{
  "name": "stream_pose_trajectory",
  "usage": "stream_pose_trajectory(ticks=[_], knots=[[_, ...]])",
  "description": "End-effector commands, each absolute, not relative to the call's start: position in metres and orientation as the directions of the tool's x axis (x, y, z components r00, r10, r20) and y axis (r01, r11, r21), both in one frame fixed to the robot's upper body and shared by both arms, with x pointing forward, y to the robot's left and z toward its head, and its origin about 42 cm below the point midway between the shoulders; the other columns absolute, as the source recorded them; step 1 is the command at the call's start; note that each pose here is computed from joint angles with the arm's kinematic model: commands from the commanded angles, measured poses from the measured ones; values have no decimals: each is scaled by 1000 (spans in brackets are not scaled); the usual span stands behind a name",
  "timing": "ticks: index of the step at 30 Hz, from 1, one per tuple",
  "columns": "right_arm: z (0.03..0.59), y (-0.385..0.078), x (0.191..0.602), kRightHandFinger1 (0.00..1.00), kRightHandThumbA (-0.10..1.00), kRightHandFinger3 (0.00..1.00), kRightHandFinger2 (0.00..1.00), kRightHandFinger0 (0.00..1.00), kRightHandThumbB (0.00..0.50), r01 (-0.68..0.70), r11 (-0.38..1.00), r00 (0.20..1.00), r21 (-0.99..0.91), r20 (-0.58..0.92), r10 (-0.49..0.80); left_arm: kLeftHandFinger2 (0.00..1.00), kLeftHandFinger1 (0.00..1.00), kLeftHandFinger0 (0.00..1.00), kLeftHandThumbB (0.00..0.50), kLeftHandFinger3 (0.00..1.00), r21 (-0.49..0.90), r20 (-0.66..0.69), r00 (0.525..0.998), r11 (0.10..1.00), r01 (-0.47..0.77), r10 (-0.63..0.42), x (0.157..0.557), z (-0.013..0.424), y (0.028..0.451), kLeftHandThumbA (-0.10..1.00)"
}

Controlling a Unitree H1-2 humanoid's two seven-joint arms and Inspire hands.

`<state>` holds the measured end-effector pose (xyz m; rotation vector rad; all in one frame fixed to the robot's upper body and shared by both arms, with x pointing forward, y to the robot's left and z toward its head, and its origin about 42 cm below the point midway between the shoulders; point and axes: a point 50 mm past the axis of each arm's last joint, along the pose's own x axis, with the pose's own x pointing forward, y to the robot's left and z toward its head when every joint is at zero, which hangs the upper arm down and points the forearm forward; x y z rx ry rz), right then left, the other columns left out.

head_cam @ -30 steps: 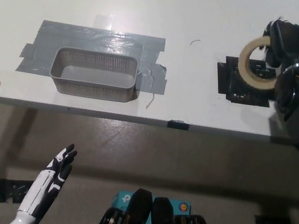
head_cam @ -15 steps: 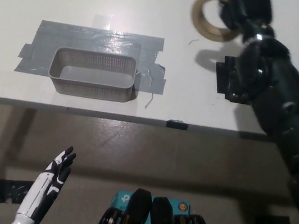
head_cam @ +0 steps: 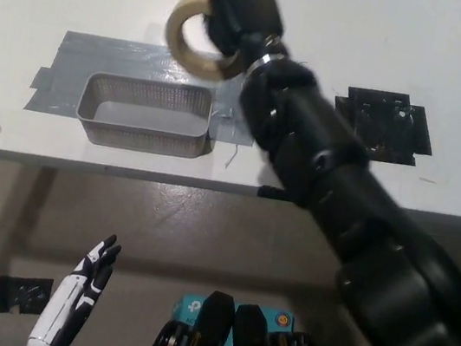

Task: The robot picks the tape placed on the black area with right hand and places it in the small grey container.

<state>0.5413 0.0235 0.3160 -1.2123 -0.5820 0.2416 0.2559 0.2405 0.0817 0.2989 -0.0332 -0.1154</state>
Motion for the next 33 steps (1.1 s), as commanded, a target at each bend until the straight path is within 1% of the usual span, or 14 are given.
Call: stream_pose_trajectory(ticks=[1, 6, 9, 11, 16, 18, 21, 22, 23, 24, 25, 26, 29, 33], knots=[[342, 54, 534, 262, -100, 351, 695, 0, 228, 151, 352, 801, -924, 323, 503, 1000, 1000, 1000, 151, 1000, 317, 60, 988, 942, 114, -140, 250, 92, 235, 1000], [323, 59, 529, 246, -100, 354, 722, 0, 217, 99, 334, 818, -937, 268, 509, 1000, 1000, 1000, 137, 1000, 311, 57, 985, 940, 140, -166, 248, 95, 230, 1000], [317, 61, 528, 192, -100, 524, 714, 0, 184, 79, 309, 825, -948, 236, 514, 1000, 1000, 1000, 136, 1000, 319, 57, 983, 936, 149, -176, 247, 94, 227, 1000], [314, 61, 527, 254, -100, 615, 772, 2, 182, 56, 308, 833, -950, 214, 510, 1000, 1000, 1000, 129, 1000, 330, 68, 979, 931, 158, -190, 251, 97, 224, 1000], [312, 59, 528, 186, -100, 392, 640, 0, 188, 48, 312, 840, -949, 207, 501, 1000, 1000, 1000, 145, 1000, 339, 78, 976, 926, 168, -205, 258, 101, 222, 1000], [308, 61, 526, 163, -100, 446, 721, 0, 167, 46, 301, 843, -953, 198, 499, 1000, 1000, 1000, 154, 1000, 339, 70, 977, 926, 167, -202, 256, 101, 222, 1000], [303, 61, 525, 248, -100, 578, 857, 0, 168, 31, 294, 847, -955, 181, 500, 1000, 1000, 1000, 145, 1000, 336, 74, 976, 926, 170, -206, 255, 102, 220, 1000], [301, 61, 525, 318, -100, 554, 874, 42, 161, 36, 296, 850, -954, 185, 494, 1000, 1000, 1000, 149, 1000, 333, 76, 975, 927, 171, -207, 255, 104, 220, 1000], [301, 61, 524, 371, -100, 614, 855, 89, 174, 46, 297, 848, -954, 194, 493, 1000, 1000, 1000, 149, 1000, 334, 75, 975, 926, 173, -209, 256, 105, 220, 1000], [297, 61, 524, 563, 135, 924, 1000, 250, 217, 4, 337, 862, -941, 174, 476, 1000, 1000, 1000, 147, 1000, 339, 75, 974, 924, 178, -215, 256, 106, 220, 1000], [295, 60, 524, 899, 313, 1000, 1000, 529, 328, -26, 346, 867, -938, 152, 475, 1000, 1000, 1000, 146, 1000, 340, 75, 973, 923, 179, -216, 256, 106, 219, 1000], [292, 59, 525, 1000, 437, 1000, 1000, 992, 361, -83, 360, 872, -929, 107, 477, 1000, 1000, 1000, 145, 1000, 341, 75, 973, 923, 180, -217, 256, 107, 219, 1000], [286, 57, 525, 1000, 619, 1000, 1000, 1000, 451, -123, 324, 871, -938, 55, 489, 1000, 1000, 1000, 147, 1000, 347, 75, 973, 920, 181, -220, 257, 108, 219, 1000], [284, 54, 526, 1000, 711, 1000, 1000, 1000, 481, -164, 282, 863, -945, 1, 505, 1000, 1000, 1000, 158, 1000, 338, 81, 971, 923, 184, -223, 261, 110, 218, 1000]])
